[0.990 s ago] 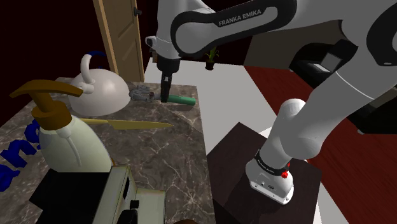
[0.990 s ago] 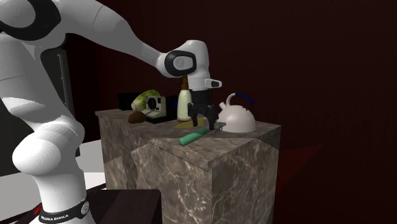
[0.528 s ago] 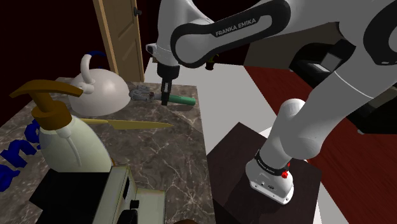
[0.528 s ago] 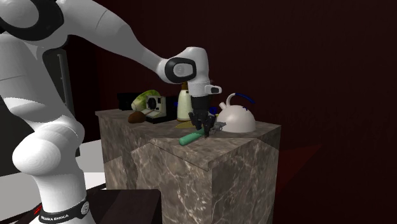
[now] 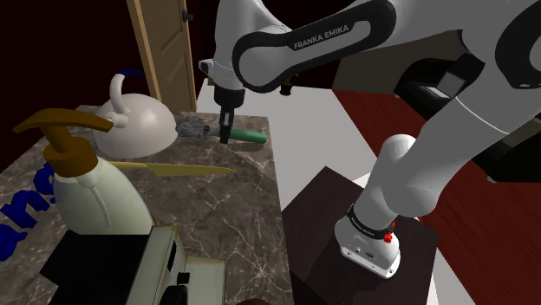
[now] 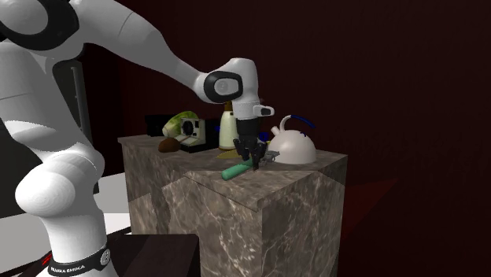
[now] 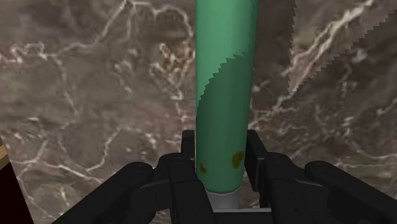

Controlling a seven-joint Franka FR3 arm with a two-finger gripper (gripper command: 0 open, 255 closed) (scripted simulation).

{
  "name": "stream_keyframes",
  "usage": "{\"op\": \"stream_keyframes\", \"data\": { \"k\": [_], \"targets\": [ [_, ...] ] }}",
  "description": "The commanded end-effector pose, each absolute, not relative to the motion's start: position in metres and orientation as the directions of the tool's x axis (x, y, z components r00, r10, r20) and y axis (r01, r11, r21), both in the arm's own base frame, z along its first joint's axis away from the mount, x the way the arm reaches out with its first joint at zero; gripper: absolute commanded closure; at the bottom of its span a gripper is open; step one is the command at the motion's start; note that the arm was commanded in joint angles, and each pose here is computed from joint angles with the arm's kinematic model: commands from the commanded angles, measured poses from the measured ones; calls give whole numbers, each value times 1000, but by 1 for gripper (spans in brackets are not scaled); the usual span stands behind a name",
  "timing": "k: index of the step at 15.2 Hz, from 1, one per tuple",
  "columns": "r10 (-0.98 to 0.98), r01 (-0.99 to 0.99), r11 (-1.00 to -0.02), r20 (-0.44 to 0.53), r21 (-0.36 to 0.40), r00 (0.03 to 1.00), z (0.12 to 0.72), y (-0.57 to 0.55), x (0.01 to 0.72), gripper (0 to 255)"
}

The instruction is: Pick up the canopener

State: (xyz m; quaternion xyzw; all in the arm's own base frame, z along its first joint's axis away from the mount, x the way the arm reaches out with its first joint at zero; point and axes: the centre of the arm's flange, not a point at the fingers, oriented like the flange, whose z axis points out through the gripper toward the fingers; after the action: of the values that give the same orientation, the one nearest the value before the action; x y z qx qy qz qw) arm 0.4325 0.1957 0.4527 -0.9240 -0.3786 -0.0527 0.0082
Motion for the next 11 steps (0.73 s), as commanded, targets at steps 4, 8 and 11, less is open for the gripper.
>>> {"op": "stream_keyframes", "data": {
  "k": [4,8,11],
  "targets": [
    [698,700,-714,103,25,708,473,195,433,255],
    [698,700,-714,103,25,708,495,195,433,255],
    [698,700,-714,103,25,708,510,195,433,255]
  ]
}}
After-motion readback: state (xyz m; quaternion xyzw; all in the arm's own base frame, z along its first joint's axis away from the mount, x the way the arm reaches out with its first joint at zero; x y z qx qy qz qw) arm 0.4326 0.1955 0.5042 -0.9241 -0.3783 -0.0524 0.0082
